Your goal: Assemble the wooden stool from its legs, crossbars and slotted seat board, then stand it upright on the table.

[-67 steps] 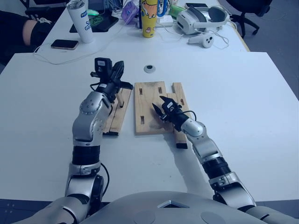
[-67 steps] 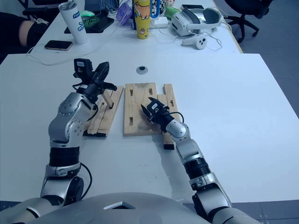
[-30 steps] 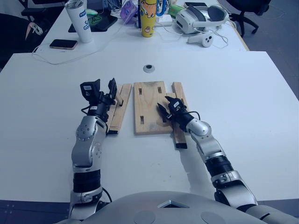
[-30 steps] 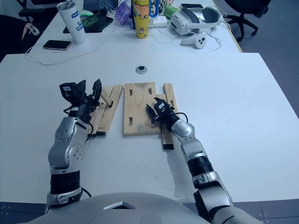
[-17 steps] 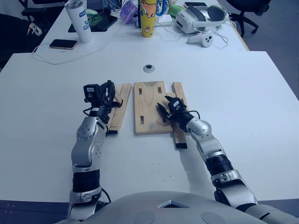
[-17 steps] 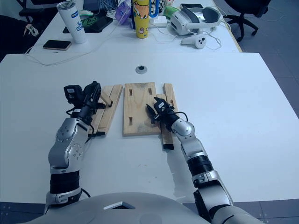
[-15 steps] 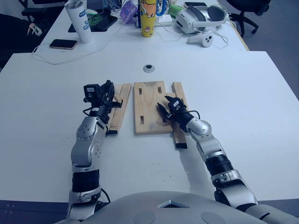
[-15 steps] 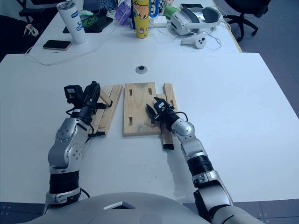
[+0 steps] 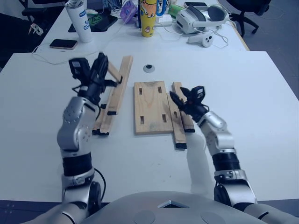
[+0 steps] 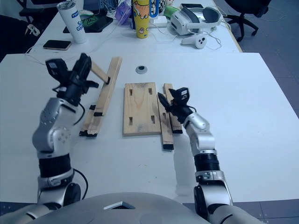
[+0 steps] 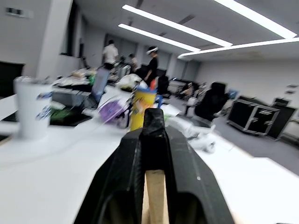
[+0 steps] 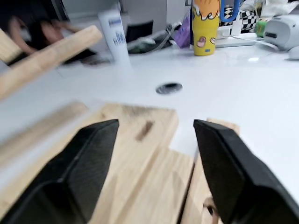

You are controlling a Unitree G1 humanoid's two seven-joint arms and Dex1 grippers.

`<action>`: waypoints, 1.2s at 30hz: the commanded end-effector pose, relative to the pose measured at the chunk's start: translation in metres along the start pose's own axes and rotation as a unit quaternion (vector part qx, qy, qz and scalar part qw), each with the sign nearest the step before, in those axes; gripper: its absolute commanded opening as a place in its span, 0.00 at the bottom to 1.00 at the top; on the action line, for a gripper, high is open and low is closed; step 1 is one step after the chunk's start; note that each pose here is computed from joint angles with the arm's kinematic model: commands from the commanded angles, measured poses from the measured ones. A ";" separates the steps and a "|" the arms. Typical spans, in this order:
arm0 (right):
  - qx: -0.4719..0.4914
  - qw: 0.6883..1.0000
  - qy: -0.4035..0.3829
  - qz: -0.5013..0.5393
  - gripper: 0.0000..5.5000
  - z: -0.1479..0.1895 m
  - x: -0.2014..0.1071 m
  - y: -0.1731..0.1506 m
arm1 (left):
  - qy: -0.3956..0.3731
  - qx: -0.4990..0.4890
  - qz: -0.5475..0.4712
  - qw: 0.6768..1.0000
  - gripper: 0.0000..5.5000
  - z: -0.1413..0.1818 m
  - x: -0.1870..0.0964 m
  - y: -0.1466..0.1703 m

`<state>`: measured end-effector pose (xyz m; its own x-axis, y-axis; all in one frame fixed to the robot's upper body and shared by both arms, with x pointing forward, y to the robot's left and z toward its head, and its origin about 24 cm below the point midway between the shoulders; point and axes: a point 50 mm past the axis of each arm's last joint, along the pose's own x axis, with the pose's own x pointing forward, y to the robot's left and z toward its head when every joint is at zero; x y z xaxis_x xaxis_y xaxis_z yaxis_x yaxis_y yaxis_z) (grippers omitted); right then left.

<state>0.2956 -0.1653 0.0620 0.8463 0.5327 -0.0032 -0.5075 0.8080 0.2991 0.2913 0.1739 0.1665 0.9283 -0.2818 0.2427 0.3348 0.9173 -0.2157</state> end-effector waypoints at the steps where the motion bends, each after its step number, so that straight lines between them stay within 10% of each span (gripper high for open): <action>1: 0.121 0.985 -0.036 0.114 0.67 0.037 -0.006 -0.004 | 0.008 -0.074 -0.095 0.993 0.07 0.016 0.019 0.005; 12: 0.220 0.943 0.022 0.250 0.96 0.052 0.004 0.002 | 0.069 -0.296 -0.260 0.916 0.07 -0.003 0.035 0.015; 25: 0.371 0.861 0.001 0.347 0.97 0.049 -0.007 0.012 | 0.110 -0.413 -0.325 0.844 0.07 -0.014 0.024 0.001; 36: 0.363 0.864 -0.012 0.348 0.97 0.052 -0.006 0.014 | 0.123 -0.438 -0.341 0.822 0.07 -0.016 0.021 -0.009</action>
<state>0.2892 -0.1724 0.1109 0.3793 0.8185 0.4314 -0.6474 -0.0983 0.7558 0.3135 0.1580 0.1583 0.4602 -0.7855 0.4137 0.6808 0.0132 -0.7323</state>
